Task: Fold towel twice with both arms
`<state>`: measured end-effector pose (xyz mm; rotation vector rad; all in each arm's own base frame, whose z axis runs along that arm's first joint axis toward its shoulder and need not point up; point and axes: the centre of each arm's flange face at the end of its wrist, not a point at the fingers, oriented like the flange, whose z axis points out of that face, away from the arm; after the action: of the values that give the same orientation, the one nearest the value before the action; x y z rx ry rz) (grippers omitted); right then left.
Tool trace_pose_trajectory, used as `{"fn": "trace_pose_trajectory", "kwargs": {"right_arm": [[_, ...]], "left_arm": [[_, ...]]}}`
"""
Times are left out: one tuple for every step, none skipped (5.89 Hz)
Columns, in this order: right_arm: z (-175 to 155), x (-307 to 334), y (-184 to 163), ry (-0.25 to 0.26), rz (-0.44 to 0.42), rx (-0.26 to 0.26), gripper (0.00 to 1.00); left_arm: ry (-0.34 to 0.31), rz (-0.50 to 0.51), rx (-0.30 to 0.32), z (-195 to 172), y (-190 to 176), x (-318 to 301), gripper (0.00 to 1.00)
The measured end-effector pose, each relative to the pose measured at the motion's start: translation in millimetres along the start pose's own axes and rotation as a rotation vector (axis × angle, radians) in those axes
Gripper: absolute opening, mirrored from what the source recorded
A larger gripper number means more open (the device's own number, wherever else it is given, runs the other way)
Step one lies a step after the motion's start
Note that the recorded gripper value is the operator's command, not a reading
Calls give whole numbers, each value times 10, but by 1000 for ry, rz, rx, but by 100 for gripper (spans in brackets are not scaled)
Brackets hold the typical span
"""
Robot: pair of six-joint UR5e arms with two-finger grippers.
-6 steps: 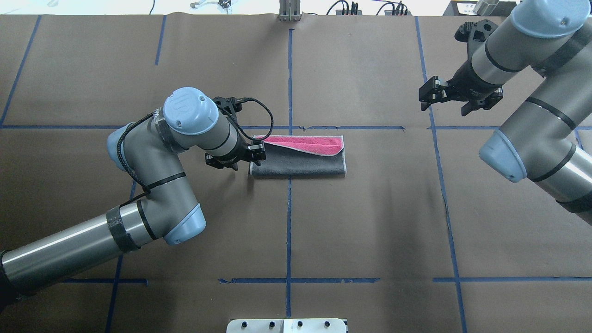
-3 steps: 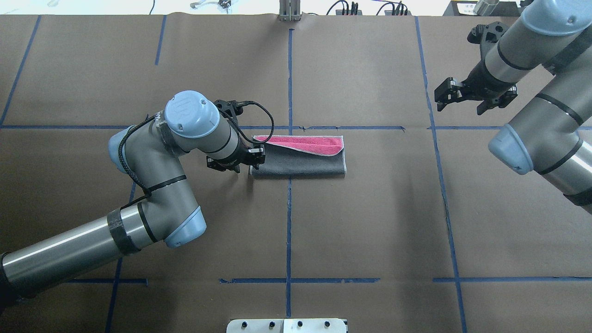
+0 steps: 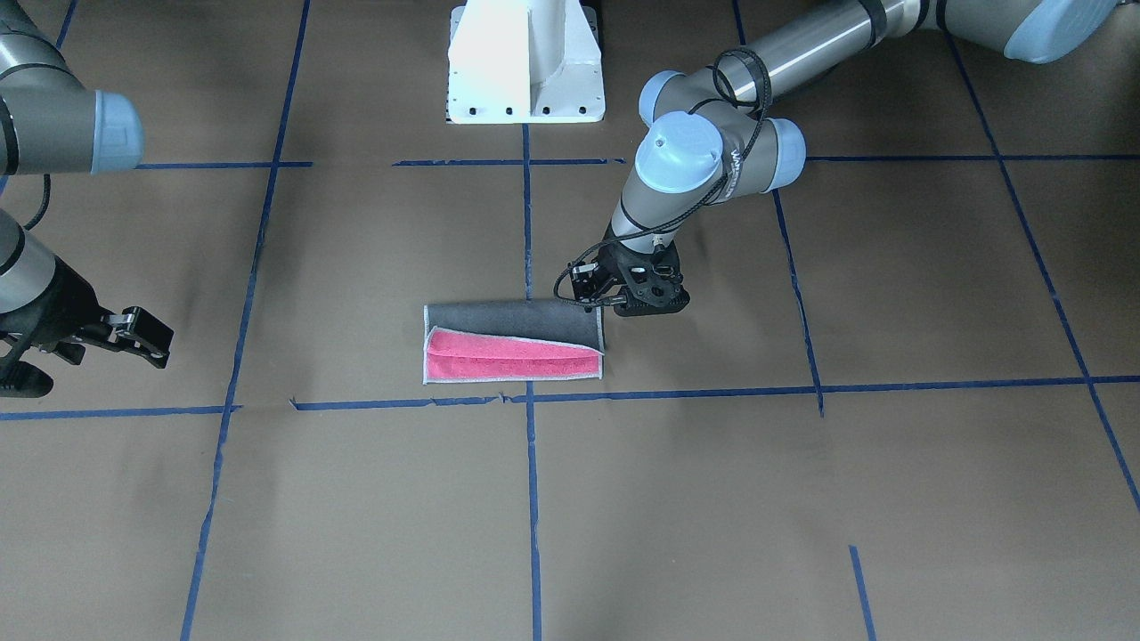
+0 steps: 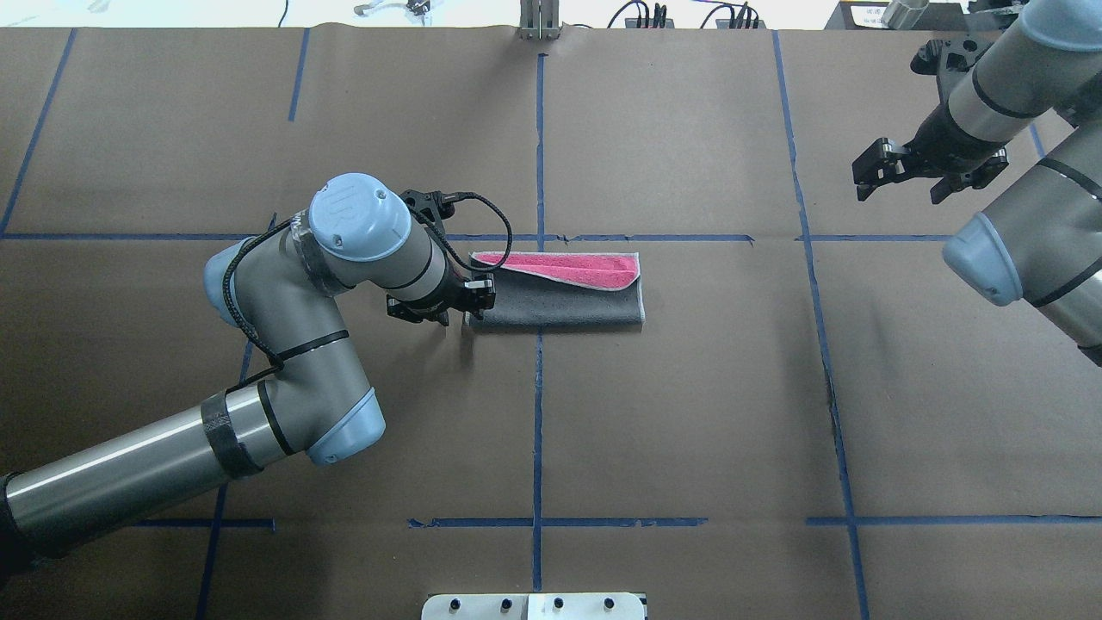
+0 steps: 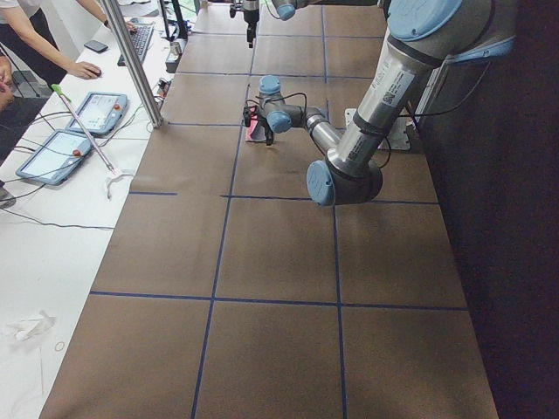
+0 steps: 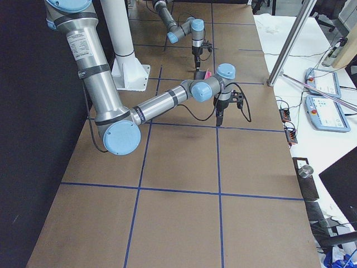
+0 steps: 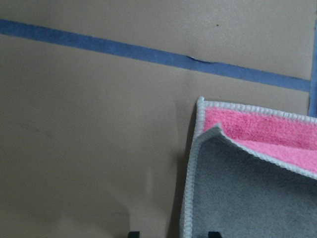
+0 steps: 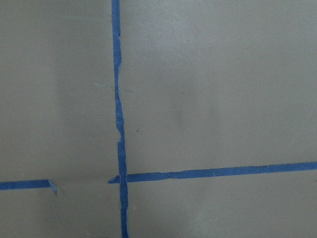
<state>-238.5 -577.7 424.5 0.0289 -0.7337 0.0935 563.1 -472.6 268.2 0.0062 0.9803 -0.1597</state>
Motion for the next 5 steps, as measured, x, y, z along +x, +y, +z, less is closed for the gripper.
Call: {"fn": "trace_pose_trajectory", "kwargs": {"right_arm": [[-5, 11, -5, -2, -1, -1, 100], [-15, 12, -3, -8, -1, -4, 100], [-32, 14, -4, -15, 0, -6, 100], [-51, 15, -4, -21, 1, -8, 100], [-76, 13, 1, -31, 1, -11, 100]], "left_arm": [[1, 1, -4, 11, 26, 15, 47], [1, 1, -7, 24, 47, 25, 42], [0, 0, -9, 33, 63, 32, 39], [0, -1, -10, 37, 71, 36, 34], [0, -1, -10, 38, 74, 37, 34]]}}
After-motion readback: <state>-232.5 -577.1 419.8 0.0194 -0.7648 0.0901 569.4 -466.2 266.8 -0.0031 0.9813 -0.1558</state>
